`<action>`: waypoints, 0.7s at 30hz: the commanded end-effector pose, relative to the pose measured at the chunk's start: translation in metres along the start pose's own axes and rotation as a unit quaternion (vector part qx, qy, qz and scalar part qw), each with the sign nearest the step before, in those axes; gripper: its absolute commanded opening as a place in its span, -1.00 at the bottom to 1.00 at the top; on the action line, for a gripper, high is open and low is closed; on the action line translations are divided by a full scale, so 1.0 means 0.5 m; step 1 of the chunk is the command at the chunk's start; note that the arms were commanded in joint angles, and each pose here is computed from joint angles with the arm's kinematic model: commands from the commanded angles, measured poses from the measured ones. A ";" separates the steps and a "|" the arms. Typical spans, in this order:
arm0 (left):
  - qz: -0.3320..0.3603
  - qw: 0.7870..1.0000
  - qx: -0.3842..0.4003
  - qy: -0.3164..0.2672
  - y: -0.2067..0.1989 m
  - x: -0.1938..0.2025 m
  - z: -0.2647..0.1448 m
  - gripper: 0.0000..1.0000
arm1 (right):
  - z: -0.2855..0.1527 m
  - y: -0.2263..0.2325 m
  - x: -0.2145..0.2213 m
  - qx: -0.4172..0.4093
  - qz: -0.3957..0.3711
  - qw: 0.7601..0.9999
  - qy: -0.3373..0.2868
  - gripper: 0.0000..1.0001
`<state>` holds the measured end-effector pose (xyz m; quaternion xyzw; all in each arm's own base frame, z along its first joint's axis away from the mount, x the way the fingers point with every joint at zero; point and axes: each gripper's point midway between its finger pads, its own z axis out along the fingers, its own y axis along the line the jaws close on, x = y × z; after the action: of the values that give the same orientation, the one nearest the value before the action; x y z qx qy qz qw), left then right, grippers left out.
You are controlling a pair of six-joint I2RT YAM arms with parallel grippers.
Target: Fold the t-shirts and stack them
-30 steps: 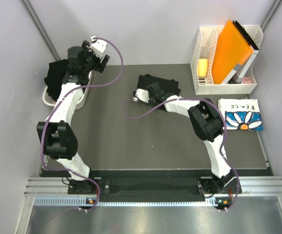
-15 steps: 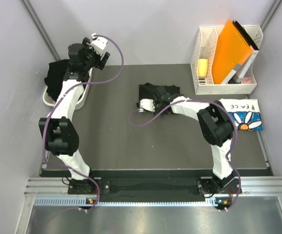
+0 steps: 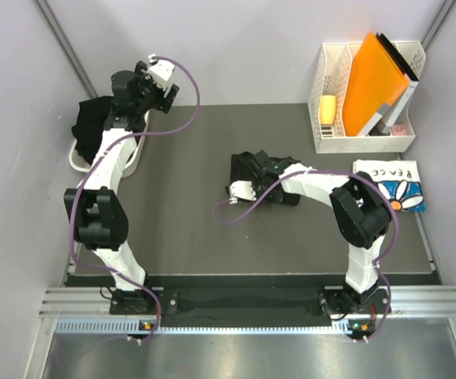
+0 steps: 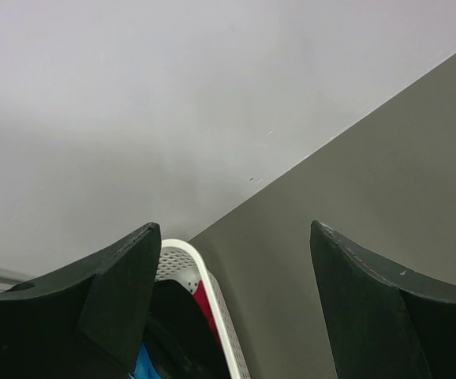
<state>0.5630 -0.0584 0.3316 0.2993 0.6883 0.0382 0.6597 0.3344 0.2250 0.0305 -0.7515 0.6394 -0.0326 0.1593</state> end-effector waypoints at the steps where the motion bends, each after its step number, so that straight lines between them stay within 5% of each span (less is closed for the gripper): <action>1: 0.004 0.999 0.018 -0.033 0.000 -0.040 0.001 0.61 | -0.005 0.039 -0.018 -0.041 -0.003 0.999 -0.017 -1.00; 10: 0.061 0.982 0.178 -0.029 -0.159 0.047 -0.055 0.53 | -0.060 -0.025 -0.051 0.021 0.020 0.998 -0.057 -1.00; 21: 0.089 0.929 0.350 -0.078 -0.373 0.154 -0.160 0.53 | -0.094 -0.057 -0.053 0.053 0.023 0.997 -0.059 -1.00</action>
<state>0.4548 -0.1194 0.1720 0.5157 0.6628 -0.1275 0.5276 0.3365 0.2319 0.0540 -0.7360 0.6493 -0.0246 0.1900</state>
